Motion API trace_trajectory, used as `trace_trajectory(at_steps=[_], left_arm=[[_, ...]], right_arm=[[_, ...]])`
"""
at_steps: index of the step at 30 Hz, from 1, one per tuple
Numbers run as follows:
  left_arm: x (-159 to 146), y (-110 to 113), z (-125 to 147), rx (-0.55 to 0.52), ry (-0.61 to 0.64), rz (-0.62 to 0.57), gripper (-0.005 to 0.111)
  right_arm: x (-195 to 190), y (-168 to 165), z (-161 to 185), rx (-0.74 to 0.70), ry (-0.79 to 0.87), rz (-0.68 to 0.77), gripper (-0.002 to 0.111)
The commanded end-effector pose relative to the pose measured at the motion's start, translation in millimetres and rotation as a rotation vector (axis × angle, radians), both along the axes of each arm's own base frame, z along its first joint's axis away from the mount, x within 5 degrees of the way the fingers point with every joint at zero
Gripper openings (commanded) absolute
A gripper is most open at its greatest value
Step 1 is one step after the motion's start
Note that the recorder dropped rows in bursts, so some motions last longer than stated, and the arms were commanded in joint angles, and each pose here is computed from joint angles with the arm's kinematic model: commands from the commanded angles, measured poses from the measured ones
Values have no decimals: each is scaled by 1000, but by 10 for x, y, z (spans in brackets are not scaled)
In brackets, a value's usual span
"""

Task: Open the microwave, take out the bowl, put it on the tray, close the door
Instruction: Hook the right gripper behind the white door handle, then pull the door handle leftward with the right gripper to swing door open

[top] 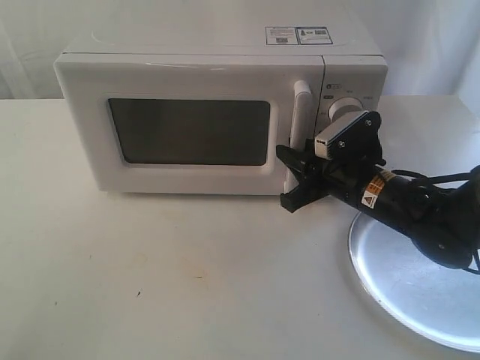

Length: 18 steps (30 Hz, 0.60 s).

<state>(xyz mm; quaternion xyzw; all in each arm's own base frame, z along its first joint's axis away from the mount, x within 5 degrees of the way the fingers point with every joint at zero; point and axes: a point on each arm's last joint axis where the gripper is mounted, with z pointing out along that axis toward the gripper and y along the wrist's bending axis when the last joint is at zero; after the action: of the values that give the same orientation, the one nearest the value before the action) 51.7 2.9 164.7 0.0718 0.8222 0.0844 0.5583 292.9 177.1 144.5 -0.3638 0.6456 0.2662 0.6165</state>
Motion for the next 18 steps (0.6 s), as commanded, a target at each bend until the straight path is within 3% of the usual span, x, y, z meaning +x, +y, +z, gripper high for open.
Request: trace_trajectory(at_steps=[1, 18], left_arm=[[-2, -3, 16, -5, -8, -3, 0], [-2, -3, 16, -5, -8, -3, 0]], right_arm=[[-525, 353, 0, -108, -207, 577, 0], [-698, 399, -47, -99, -146, 610, 0]])
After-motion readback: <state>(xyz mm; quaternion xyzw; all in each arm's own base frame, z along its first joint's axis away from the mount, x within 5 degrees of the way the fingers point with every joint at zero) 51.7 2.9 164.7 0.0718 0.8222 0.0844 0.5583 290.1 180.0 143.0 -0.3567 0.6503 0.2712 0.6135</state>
